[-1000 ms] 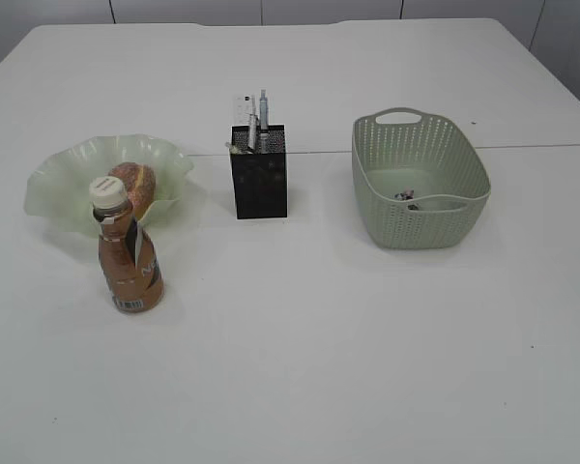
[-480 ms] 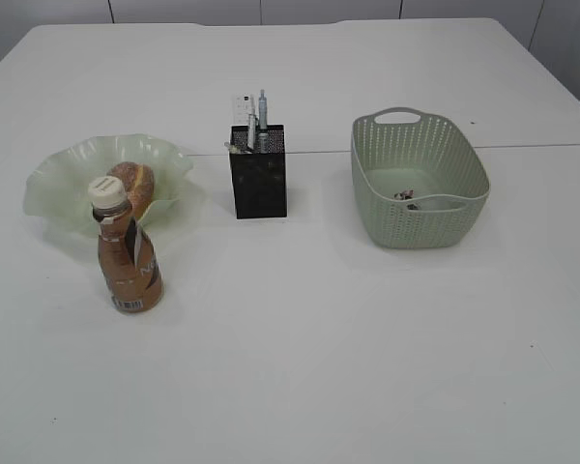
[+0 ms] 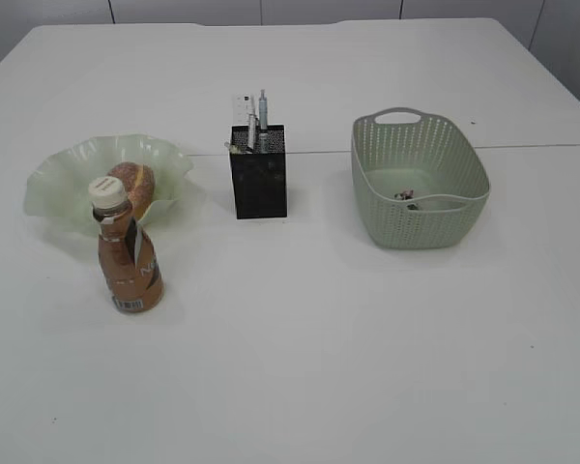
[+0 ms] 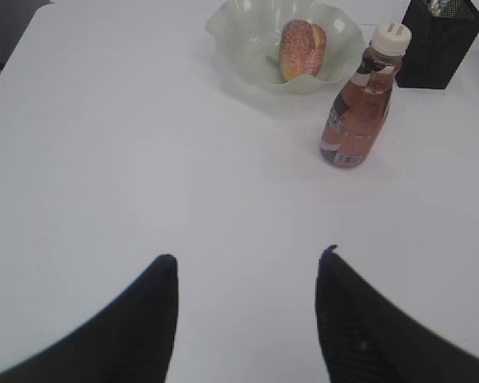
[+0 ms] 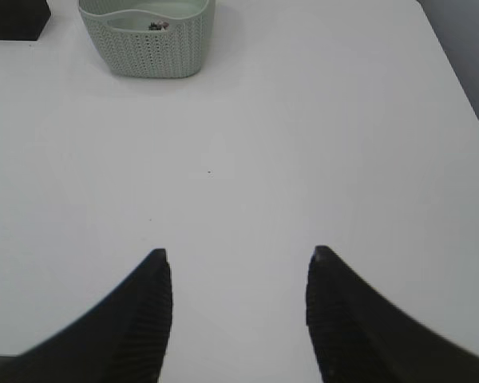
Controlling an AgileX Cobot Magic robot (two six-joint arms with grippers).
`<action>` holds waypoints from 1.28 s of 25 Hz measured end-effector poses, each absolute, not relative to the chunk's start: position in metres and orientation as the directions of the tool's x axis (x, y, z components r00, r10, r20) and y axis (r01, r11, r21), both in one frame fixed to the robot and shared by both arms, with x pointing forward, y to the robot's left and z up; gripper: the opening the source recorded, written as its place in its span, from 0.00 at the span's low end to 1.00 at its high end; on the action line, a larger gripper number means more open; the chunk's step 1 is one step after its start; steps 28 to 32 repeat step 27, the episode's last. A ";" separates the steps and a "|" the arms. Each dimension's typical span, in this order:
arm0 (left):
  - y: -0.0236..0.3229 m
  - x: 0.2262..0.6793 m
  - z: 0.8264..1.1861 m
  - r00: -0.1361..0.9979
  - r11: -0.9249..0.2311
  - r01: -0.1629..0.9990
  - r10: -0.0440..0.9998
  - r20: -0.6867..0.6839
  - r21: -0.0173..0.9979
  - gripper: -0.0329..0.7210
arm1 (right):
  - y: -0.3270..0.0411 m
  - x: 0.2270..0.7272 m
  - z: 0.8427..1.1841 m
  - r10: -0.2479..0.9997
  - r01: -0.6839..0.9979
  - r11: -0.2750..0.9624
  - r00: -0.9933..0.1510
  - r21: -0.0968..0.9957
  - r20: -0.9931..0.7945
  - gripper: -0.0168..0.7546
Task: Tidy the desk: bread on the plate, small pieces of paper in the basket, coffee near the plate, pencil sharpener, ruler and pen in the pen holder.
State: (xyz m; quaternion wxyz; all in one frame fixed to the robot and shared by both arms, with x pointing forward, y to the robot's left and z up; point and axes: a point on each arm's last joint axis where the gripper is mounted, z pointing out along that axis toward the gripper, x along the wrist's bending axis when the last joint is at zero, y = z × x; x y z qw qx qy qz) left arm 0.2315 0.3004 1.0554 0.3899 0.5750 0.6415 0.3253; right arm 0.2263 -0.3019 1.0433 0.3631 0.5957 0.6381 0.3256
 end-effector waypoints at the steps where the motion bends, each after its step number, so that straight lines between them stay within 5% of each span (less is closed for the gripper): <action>1: 0.300 0.232 1.055 -0.034 0.128 0.484 0.991 -0.127 0.866 0.58 | -0.302 0.226 1.043 0.997 0.524 0.077 -0.028 0.848 -0.074 0.54; 32: 0.296 0.231 1.056 0.039 0.063 0.488 0.995 -0.094 0.871 0.52 | -0.301 0.226 1.043 0.997 0.523 0.078 -0.034 0.848 -0.071 0.54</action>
